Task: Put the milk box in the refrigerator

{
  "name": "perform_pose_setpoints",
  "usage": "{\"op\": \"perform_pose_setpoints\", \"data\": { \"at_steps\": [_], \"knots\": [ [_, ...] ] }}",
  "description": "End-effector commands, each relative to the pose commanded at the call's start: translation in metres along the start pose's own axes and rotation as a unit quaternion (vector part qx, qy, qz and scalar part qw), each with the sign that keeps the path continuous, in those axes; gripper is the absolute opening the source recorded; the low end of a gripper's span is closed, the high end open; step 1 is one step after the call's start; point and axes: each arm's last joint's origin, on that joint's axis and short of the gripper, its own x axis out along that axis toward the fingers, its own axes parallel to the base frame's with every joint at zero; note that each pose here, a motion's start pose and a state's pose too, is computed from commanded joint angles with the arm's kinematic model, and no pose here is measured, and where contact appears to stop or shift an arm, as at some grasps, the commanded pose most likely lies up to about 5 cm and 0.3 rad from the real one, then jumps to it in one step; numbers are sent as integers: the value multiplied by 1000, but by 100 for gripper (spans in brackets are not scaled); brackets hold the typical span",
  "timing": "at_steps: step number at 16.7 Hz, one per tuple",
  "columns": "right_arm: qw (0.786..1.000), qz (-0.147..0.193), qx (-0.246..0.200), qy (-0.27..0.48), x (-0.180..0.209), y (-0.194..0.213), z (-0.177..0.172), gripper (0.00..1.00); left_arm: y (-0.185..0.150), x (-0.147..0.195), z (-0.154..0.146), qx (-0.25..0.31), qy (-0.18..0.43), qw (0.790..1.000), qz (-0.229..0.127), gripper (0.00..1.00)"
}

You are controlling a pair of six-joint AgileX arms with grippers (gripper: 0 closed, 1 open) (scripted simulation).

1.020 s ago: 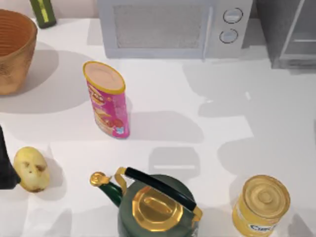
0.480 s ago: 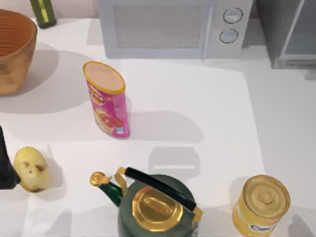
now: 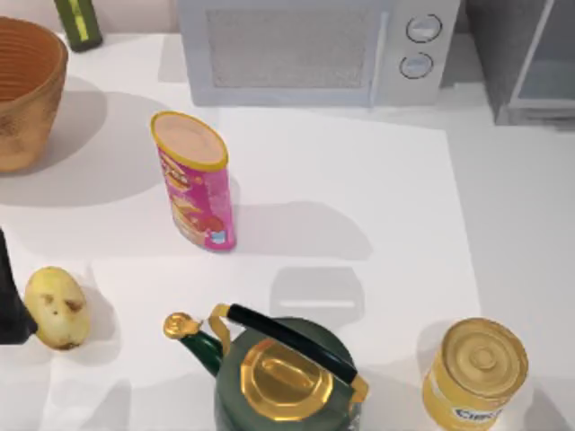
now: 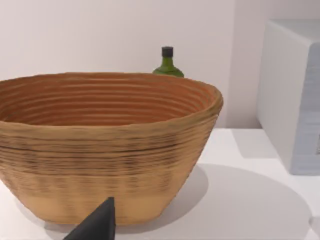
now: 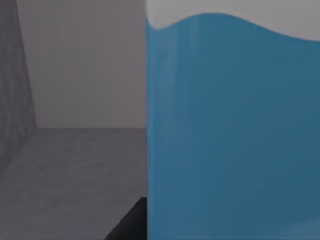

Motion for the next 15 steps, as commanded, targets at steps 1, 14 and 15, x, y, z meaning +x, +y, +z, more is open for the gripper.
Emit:
{"op": "perform_pose_setpoints", "data": {
  "at_steps": [1, 14, 15],
  "knots": [
    [1000, 0, 0, -1, 10, -1, 1, 0, 0, 0, 0, 0, 0, 1000, 0, 100],
    [1000, 4, -5, -22, 91, 2, 33, 0, 0, 0, 0, 0, 0, 1000, 0, 100],
    [1000, 4, -5, -22, 91, 2, 33, 0, 0, 0, 0, 0, 0, 1000, 0, 100]
  ]
}}
